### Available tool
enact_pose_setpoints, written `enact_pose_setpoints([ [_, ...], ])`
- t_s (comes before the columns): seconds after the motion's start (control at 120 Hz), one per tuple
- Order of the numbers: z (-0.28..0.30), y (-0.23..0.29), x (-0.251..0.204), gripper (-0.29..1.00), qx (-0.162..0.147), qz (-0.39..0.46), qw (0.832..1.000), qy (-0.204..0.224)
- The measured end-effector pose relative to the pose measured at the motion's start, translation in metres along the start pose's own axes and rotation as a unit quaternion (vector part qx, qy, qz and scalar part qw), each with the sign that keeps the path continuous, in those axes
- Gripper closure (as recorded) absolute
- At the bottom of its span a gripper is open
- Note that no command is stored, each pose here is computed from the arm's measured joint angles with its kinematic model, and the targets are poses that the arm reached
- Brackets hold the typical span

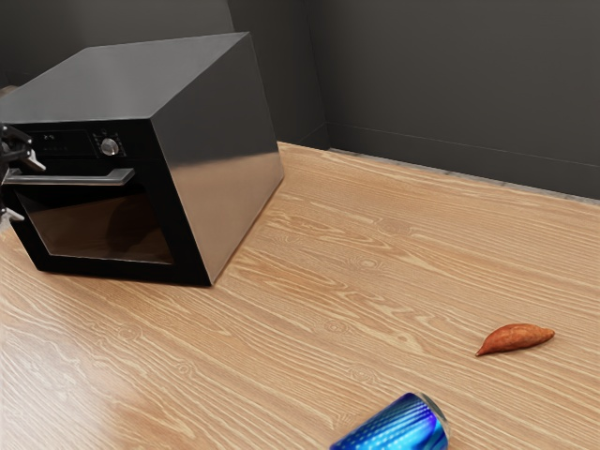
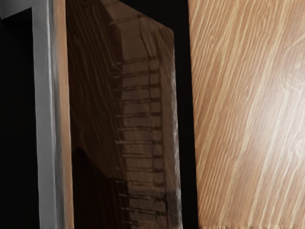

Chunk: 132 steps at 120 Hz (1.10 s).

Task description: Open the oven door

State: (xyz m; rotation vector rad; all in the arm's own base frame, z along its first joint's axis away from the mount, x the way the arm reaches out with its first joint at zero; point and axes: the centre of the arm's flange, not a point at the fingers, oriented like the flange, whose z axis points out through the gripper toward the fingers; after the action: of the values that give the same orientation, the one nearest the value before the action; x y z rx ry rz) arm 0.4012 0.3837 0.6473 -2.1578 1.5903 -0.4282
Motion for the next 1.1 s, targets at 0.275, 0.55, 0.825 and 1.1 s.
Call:
enact_pose_setpoints([
  [0.275, 0.007, -0.009, -0.011, 0.0, -0.006, -0.018, 1.0, -0.022],
  [0.55, 0.021, -0.014, -0.015, 0.0, -0.017, -0.037, 0.999, -0.035],
  [0.825, 0.031, -0.02, -0.026, 0.0, -0.023, -0.058, 0.997, -0.048],
  [1.1, -0.302, 0.132, 0.292, 0.03, 0.168, 0.223, 0.96, -0.036],
])
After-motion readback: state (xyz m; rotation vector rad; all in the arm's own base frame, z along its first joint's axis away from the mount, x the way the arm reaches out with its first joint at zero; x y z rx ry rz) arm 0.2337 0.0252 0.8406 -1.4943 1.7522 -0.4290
